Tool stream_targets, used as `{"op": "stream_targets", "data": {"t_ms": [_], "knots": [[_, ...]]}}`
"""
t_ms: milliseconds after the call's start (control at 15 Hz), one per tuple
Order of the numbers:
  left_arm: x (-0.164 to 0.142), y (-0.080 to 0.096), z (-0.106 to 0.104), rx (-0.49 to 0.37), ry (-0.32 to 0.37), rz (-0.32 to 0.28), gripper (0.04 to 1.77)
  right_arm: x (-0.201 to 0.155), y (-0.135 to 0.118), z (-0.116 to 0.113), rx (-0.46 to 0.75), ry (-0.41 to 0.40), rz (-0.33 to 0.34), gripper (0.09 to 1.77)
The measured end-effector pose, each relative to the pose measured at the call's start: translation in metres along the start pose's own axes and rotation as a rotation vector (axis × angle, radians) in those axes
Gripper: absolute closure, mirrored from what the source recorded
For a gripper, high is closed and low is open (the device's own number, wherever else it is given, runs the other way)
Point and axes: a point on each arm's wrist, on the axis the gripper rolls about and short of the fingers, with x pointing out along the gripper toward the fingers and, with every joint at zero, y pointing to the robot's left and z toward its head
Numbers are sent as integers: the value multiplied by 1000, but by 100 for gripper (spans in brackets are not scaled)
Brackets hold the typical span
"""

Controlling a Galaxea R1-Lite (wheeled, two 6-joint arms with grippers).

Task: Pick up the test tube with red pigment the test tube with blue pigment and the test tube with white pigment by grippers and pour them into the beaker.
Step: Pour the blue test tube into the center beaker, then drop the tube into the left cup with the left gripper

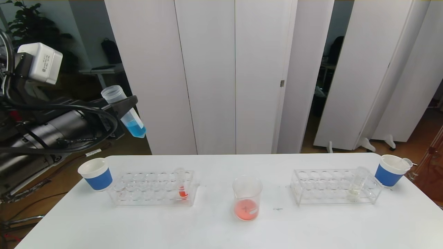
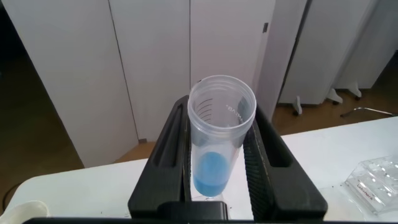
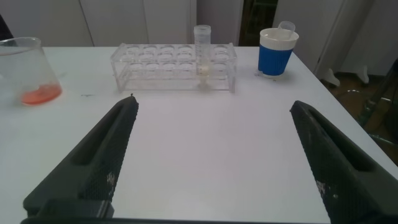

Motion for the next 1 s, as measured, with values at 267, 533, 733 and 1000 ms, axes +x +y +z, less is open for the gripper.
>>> {"op": "stream_targets", "data": {"t_ms": [267,533,733,1000], "knots": [[13,-17,-3,-2,4,-82,124,0,0,0,0,0,0,11],[26,-33,-8,13,-17,-164,124,0,0,0,0,0,0,11],[37,-42,-20,77,-14,-189,124,0,0,0,0,0,0,11],[53,-52,-36,91,-45,-224,124,0,0,0,0,0,0,11]]}}
